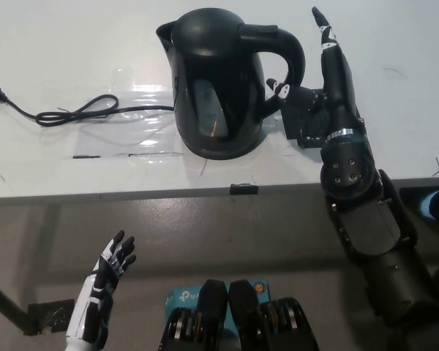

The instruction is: Use the right hand to grab the handle of the kettle from the base and place it on the right side

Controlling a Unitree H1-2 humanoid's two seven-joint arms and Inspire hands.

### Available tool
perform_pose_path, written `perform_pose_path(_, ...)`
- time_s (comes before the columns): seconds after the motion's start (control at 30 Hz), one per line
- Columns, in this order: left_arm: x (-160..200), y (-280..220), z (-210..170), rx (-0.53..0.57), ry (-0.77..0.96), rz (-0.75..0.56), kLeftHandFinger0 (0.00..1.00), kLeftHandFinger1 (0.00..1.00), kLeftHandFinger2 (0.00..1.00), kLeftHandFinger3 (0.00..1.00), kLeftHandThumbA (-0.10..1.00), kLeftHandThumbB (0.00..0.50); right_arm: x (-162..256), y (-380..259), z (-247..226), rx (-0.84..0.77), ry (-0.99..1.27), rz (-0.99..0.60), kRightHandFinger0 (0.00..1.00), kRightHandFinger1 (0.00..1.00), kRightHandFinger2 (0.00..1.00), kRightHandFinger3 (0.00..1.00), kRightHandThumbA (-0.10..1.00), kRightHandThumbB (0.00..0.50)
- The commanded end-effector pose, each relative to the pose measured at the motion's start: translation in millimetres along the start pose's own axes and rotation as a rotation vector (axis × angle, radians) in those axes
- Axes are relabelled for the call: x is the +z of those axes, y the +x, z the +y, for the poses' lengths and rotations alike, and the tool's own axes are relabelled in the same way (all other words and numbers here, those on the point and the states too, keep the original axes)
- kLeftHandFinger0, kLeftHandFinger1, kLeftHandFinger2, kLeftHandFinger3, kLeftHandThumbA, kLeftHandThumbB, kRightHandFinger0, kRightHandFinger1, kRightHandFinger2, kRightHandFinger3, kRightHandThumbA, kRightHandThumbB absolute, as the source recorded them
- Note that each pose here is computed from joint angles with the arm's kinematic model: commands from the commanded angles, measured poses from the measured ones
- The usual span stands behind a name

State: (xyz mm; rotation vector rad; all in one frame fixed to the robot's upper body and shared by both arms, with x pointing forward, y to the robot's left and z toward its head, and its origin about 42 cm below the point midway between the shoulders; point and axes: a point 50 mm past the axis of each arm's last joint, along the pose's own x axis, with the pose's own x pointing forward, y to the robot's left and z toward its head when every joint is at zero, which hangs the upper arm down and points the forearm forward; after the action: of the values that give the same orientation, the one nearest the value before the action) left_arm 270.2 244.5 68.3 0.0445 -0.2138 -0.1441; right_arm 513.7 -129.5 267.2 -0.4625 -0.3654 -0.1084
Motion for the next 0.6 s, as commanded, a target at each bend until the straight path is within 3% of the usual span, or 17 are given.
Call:
perform_pose_path(0.0, 8, 7, 2, -0.007, 0.009, -0.066, 1.00, 1.00, 1.00, 1.00, 1.00, 0.500, 39, 25, -1, -0.074, 0.000, -0.136, 1.00, 1.00, 1.00, 1.00, 0.88, 0.232)
perform_pose_path(0.37, 8, 5, 4, -0.002, 0.012, -0.064, 1.00, 1.00, 1.00, 1.00, 1.00, 0.500, 31, 48, 6, -0.064, -0.055, -0.075, 1.00, 1.00, 1.00, 1.00, 0.89, 0.246)
perform_pose_path(0.57, 9, 6, 5, -0.003, 0.012, -0.065, 1.00, 1.00, 1.00, 1.00, 1.00, 0.500, 33, 62, 4, -0.052, -0.020, -0.043, 1.00, 1.00, 1.00, 1.00, 0.75, 0.259)
